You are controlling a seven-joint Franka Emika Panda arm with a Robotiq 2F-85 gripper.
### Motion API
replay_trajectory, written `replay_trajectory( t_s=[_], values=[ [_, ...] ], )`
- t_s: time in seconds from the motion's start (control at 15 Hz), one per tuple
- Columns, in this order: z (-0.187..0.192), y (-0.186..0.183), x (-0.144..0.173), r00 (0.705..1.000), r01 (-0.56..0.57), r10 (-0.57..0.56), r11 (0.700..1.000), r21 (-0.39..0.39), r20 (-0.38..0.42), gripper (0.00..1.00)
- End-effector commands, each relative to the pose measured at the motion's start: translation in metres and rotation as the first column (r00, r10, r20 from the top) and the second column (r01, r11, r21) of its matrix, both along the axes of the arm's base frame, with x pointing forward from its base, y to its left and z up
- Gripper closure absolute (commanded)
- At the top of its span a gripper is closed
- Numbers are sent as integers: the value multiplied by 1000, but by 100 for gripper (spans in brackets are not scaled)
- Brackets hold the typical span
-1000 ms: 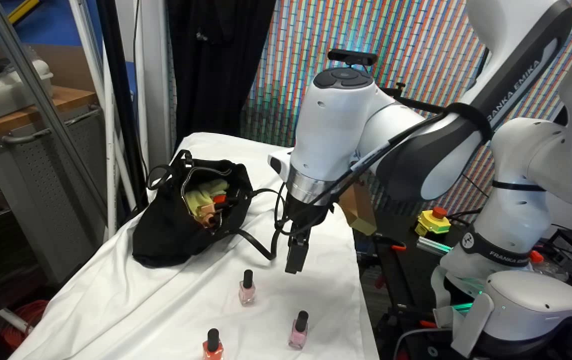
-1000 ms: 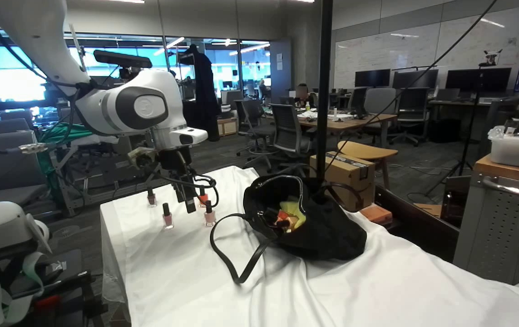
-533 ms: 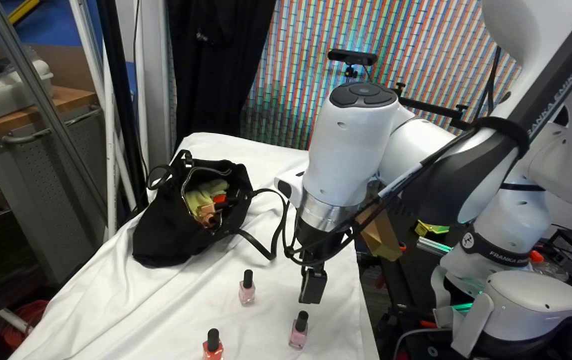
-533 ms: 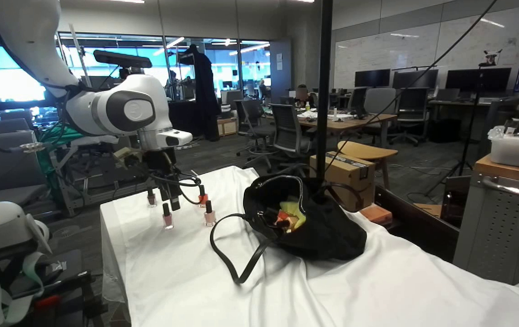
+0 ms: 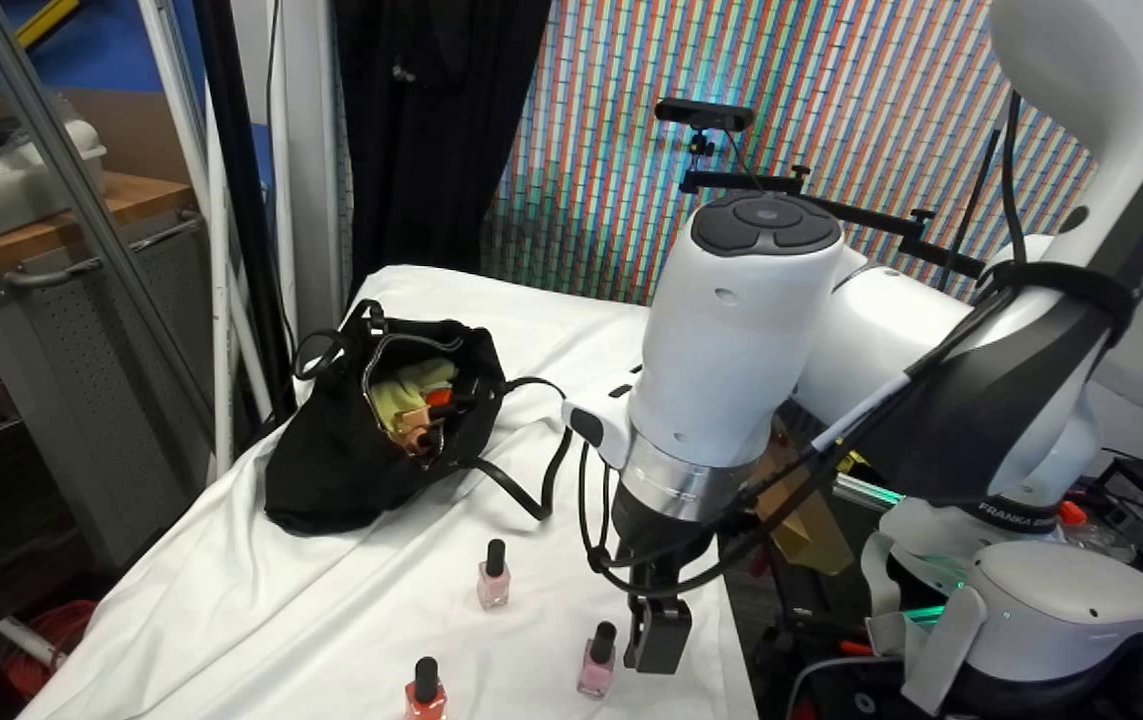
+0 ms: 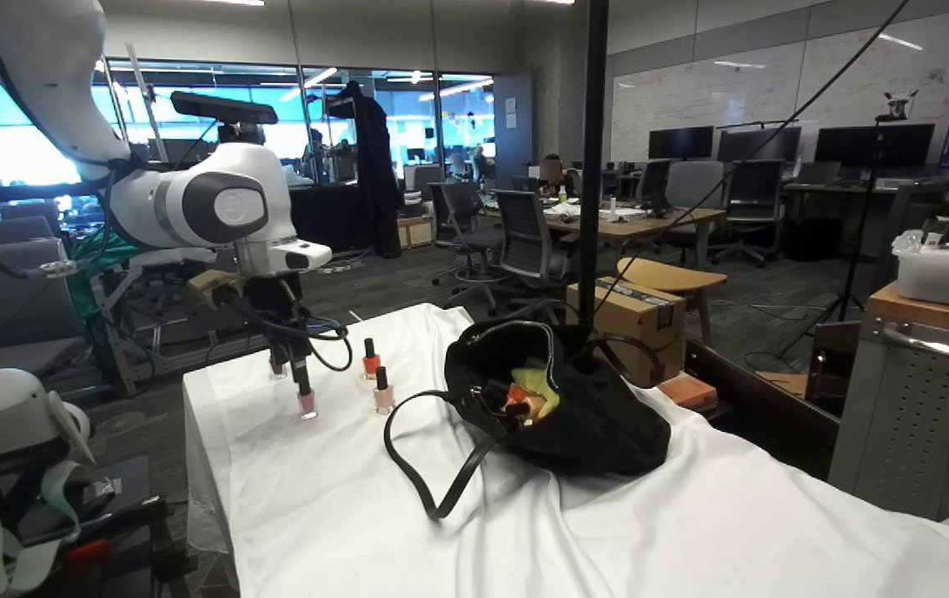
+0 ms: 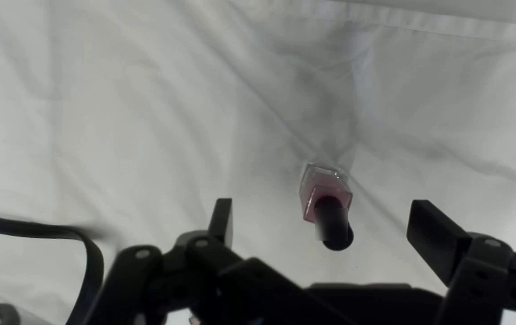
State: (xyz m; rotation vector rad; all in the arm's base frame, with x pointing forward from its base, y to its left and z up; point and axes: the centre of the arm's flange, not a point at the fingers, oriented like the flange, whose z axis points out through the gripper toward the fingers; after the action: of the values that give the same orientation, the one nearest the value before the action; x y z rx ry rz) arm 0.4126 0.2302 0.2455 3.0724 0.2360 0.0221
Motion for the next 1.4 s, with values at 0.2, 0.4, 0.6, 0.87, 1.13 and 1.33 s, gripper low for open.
replay_trajectory(
  t_s=[0.2,0.4,0.6,0.87,1.13,1.33],
  values=[
    [-12,24,1,1000,-16,17,999,34,-24,0],
    [-23,28,5,999,-14,15,999,31,-29,0],
    [-32,30,10,1000,-1,2,1000,31,-26,0],
    [-44,27,19,1000,19,-18,998,55,-12,0],
    [-53,18,25,999,43,-42,997,58,-11,0],
    [-58,12,28,999,53,-52,997,61,-11,0]
  ],
)
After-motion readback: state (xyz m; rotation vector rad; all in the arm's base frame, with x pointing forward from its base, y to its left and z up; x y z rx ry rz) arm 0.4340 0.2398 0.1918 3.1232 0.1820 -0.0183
